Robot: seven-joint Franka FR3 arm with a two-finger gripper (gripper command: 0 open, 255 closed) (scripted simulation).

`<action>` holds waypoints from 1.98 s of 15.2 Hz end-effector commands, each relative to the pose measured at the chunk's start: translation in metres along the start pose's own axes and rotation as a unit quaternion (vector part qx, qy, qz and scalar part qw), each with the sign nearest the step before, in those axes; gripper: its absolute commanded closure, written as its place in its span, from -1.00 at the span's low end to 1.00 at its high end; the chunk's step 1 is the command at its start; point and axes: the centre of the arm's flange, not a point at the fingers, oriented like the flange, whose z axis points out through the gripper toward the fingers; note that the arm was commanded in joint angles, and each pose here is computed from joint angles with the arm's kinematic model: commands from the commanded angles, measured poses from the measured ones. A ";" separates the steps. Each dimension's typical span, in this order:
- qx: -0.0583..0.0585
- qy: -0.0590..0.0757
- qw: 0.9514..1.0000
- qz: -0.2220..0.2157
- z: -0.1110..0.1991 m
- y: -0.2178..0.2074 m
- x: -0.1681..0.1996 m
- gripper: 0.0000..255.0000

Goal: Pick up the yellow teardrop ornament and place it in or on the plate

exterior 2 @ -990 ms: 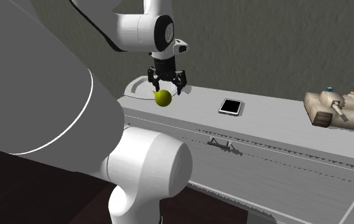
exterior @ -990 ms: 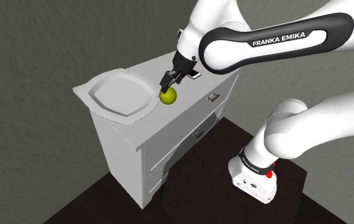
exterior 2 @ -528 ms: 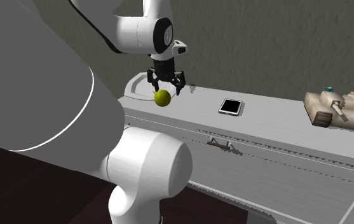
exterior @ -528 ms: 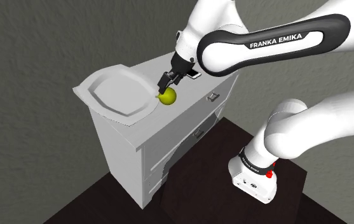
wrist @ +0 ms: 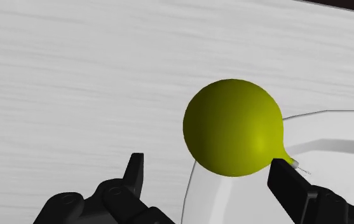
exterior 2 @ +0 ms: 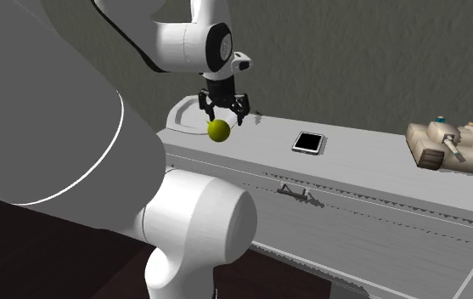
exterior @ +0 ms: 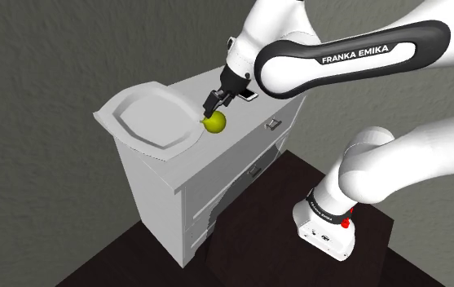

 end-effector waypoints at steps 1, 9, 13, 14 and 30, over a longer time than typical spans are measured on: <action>-0.005 -0.041 0.999 0.001 0.015 0.005 -0.007 1.00; -0.005 -0.041 0.999 0.001 -0.025 0.004 0.007 1.00; -0.057 -0.057 0.996 -0.034 -0.023 -0.019 0.004 -1.00; -0.095 -0.073 0.991 -0.059 -0.019 -0.035 -0.001 -1.00; -0.095 -0.073 0.991 -0.059 0.020 -0.027 -0.006 1.00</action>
